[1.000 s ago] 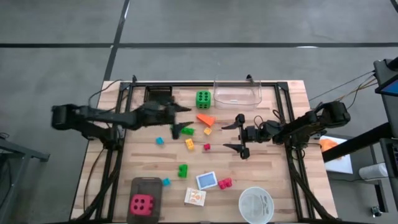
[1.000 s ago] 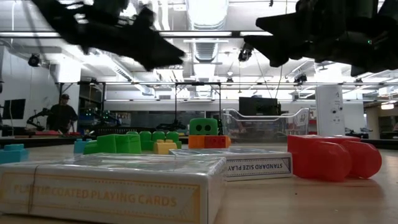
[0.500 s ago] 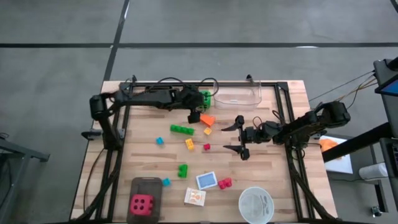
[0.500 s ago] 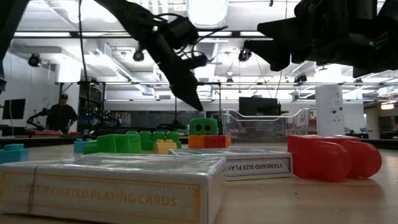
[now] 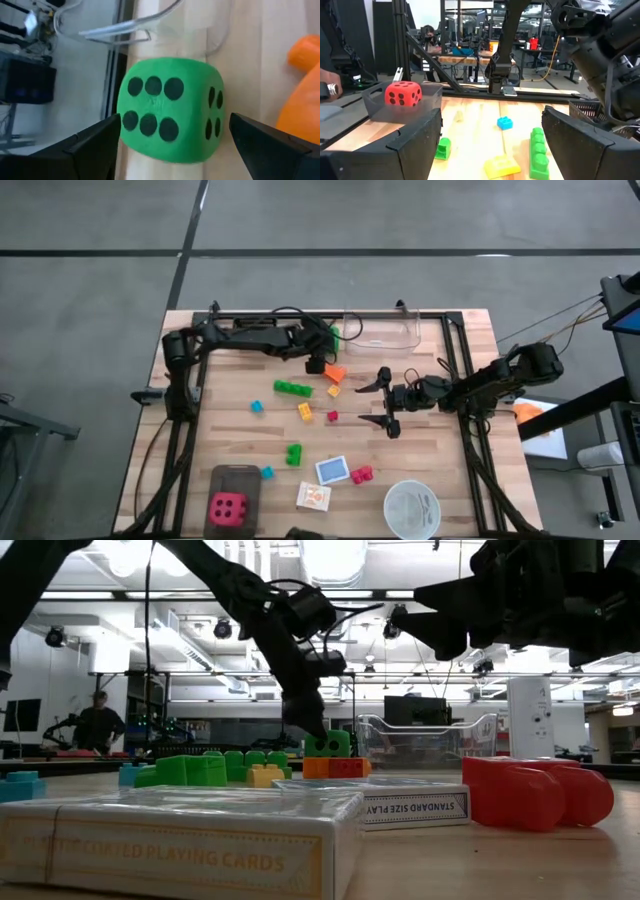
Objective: Pick & Place Toys
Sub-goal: Put the green die into the gray bin
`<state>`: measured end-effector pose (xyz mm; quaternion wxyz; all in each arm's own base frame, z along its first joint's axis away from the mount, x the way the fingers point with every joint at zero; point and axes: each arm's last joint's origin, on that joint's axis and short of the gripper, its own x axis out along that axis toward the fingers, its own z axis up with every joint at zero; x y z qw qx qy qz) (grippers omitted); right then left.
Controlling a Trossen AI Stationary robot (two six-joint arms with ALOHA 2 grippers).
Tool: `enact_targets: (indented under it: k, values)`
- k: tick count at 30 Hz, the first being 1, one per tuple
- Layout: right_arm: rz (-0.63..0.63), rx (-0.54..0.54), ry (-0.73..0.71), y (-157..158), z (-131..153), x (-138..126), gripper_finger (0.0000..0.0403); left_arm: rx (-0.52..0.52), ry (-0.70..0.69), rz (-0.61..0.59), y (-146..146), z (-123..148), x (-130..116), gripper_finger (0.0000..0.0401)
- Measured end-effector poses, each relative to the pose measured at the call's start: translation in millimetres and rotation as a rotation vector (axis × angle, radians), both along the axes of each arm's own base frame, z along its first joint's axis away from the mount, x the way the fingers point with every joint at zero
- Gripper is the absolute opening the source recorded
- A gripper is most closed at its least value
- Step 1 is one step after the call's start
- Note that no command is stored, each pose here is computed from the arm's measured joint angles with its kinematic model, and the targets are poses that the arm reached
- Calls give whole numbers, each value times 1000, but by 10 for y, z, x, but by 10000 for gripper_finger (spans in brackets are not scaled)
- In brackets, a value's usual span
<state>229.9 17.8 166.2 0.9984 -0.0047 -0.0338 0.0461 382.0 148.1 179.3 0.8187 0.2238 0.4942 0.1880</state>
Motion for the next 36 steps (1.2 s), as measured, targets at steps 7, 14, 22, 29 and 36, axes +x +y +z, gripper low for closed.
enact_targets:
  k: [7, 14, 22, 29, 36]
  values:
    - [-8, 0, -1, -2, 1, 1, 334, 0, 33, 16, 111, -175, 8, 373]
    - [-12, -2, -1, -3, 1, 1, 334, 3, 40, 37, 188, -245, 0, 372]
    - [-17, 1, 0, -5, 0, 1, 334, 10, 45, 39, 192, -246, -3, 301]
    - [-17, 8, 1, -3, 0, 1, 334, 5, 40, 46, 181, -247, 2, 199]
    - [-16, 13, 4, -2, -2, 1, 334, 5, 50, 33, 155, -252, 8, 156]
